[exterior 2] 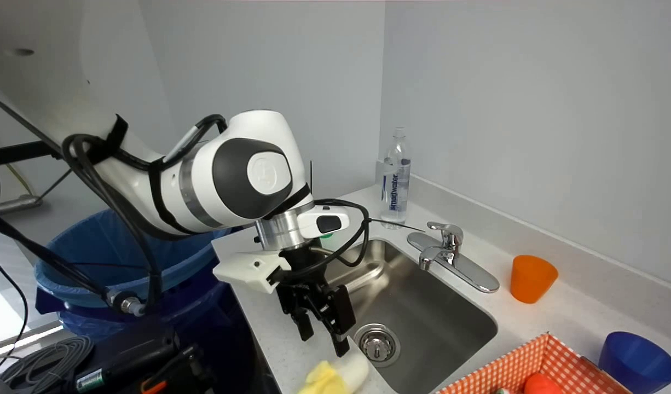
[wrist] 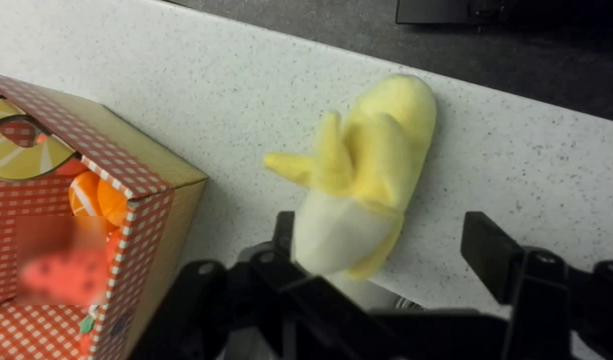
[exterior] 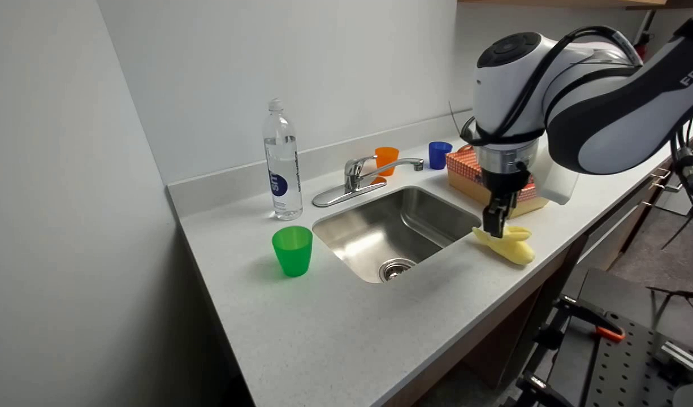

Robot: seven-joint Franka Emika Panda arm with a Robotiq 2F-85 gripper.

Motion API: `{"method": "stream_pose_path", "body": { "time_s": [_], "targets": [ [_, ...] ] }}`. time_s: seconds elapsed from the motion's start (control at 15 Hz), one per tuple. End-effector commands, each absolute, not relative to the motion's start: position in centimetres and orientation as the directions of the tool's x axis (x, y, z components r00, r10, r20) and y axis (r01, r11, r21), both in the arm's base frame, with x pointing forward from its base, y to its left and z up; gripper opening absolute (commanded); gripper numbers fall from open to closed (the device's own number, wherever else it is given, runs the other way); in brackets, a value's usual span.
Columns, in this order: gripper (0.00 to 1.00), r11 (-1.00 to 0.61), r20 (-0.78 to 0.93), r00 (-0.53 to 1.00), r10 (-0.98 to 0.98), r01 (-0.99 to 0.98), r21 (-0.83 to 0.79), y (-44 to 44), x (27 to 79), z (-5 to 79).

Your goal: Take the banana plush toy from the box and place it on the counter

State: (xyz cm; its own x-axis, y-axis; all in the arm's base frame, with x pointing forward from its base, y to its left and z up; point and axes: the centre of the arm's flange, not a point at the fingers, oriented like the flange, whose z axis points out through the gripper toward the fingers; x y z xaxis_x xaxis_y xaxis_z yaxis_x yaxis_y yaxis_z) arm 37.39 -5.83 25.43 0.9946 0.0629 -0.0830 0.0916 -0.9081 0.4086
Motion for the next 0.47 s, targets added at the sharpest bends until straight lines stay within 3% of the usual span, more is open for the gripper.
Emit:
{"method": "stream_pose_path", "body": {
  "time_s": [0.0,0.4],
  "targets": [
    [1.00,-0.900,-0.061,0.997,0.045,0.067,0.431,-6.70,36.51,25.57],
    [1.00,-0.908,-0.072,0.997,0.030,0.057,0.414,-6.42,37.36,25.52]
  ]
}}
